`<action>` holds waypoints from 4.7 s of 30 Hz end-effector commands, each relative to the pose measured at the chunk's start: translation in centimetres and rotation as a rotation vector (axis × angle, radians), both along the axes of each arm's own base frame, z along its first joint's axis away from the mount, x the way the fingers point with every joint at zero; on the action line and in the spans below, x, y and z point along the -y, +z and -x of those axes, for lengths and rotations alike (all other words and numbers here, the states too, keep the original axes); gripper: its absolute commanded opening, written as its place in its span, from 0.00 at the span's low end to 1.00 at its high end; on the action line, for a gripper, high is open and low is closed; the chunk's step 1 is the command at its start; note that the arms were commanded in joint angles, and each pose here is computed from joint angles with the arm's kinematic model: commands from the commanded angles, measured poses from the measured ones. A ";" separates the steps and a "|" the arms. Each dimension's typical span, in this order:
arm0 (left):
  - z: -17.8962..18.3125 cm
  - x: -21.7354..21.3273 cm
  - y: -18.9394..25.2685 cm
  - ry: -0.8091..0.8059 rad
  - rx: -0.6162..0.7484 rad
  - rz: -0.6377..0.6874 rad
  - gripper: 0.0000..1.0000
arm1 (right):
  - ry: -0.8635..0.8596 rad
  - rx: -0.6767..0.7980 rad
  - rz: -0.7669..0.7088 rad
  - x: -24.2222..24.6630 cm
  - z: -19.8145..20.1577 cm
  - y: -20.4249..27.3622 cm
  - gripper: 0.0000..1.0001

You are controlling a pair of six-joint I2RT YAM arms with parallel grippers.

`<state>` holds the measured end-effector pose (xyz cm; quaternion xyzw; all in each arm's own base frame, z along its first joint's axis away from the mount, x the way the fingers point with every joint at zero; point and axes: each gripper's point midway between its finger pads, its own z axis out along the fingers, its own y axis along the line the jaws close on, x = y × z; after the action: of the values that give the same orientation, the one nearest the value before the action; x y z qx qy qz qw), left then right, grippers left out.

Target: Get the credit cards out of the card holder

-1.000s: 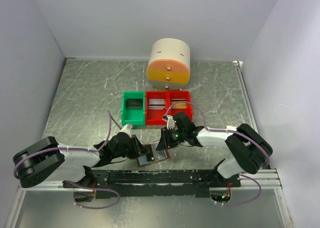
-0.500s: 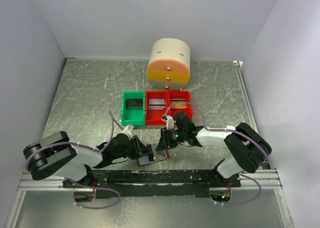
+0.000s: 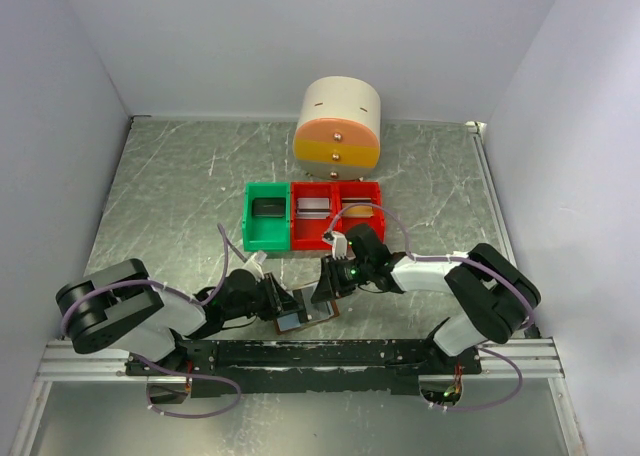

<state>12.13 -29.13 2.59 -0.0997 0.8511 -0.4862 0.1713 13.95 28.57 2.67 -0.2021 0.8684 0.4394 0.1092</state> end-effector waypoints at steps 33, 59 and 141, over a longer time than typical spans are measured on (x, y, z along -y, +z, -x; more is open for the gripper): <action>-2.2 -5.3 2.0 0.044 0.152 -0.342 0.07 | -0.254 0.116 0.026 1.4 -5.1 2.2 0.25; -6.1 -6.7 10.3 0.099 0.474 -0.413 0.07 | -0.569 0.508 -0.193 5.0 -8.7 11.2 0.68; -2.0 -5.2 19.8 -0.248 0.620 0.386 0.07 | 0.058 0.361 -0.795 -6.1 0.3 21.1 0.16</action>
<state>14.52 -23.84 22.05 0.1159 0.6665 -0.6542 0.3380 14.18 34.41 21.82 -0.2157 0.6252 0.6867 0.3016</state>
